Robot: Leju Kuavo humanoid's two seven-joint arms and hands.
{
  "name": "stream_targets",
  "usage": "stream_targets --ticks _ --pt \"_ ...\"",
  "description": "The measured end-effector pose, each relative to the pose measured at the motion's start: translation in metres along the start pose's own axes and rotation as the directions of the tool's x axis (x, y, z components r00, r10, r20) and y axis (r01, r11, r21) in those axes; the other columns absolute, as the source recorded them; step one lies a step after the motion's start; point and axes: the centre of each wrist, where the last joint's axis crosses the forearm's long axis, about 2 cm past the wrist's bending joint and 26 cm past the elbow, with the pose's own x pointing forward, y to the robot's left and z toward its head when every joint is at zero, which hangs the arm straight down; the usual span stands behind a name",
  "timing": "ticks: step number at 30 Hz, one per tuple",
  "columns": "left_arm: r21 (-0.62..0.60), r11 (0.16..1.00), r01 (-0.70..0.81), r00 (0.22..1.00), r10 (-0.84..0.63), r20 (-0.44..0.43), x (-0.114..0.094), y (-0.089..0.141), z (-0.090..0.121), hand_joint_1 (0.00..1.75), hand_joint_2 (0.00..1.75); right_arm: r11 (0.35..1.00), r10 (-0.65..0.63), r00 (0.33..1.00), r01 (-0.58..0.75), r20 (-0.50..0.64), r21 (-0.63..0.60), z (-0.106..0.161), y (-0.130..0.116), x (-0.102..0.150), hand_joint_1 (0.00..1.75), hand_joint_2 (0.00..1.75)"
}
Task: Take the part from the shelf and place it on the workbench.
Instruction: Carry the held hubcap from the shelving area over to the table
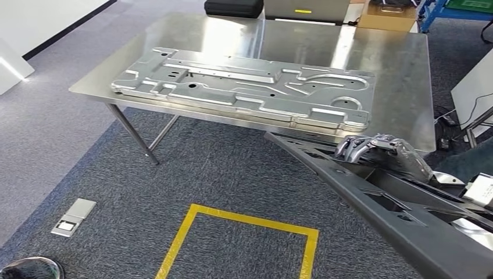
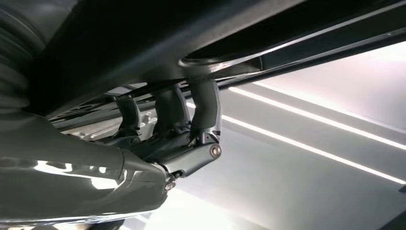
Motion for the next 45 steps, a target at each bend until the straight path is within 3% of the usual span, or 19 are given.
stream_targets --ticks 45 --pt "0.012 1.000 0.018 1.000 -0.018 -0.007 -0.0021 0.0021 0.0004 0.00 1.75 1.000 -0.001 1.000 0.002 0.022 -0.021 0.0039 0.0053 0.0008 1.75 1.75"
